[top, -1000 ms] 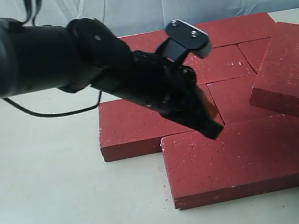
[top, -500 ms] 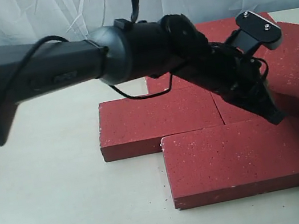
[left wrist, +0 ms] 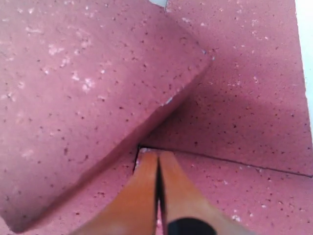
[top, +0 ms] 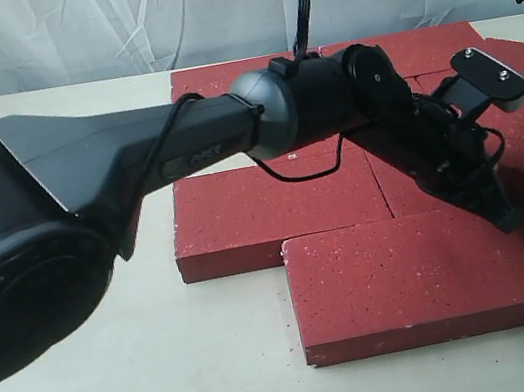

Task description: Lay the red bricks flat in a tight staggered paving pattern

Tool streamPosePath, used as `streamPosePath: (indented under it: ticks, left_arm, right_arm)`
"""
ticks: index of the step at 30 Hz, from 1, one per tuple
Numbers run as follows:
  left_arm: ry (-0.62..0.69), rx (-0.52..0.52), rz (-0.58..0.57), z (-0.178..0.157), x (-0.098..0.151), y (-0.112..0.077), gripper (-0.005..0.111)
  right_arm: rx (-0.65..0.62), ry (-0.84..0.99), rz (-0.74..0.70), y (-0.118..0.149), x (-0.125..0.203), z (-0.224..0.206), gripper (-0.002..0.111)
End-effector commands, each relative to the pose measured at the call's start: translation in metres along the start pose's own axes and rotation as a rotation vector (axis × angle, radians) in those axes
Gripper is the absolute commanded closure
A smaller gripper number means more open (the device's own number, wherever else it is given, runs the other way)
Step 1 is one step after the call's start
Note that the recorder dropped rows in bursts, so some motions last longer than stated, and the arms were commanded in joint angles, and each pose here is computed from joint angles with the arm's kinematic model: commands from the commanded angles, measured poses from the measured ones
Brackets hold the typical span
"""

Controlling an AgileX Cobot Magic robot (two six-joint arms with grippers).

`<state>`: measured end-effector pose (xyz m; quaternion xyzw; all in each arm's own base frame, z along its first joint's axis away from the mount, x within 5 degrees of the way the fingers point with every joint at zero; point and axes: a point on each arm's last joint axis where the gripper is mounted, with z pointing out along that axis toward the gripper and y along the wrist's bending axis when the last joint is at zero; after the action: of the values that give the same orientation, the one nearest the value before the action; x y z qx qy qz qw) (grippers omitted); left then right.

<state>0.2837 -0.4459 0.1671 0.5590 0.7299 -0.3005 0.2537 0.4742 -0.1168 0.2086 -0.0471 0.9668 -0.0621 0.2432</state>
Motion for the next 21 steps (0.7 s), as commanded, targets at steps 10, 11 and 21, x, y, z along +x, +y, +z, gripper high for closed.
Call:
streamPosePath:
  ticks: [10, 11, 21]
  left_arm:
    - [-0.024, -0.009, -0.007, 0.012, -0.005, 0.004, 0.107]
    - [-0.030, -0.015, -0.008, 0.012, -0.005, 0.004, 0.107]
    - [-0.045, -0.036, -0.008, 0.012, -0.007, 0.006, 0.107]
  right_arm:
    - [-0.019, 0.054, -0.063, 0.000, 0.006, 0.012, 0.109]
    - [-0.024, 0.066, -0.079, 0.001, 0.008, 0.014, 0.109]
    - [-0.086, 0.116, -0.129, 0.006, 0.014, 0.018, 0.109]
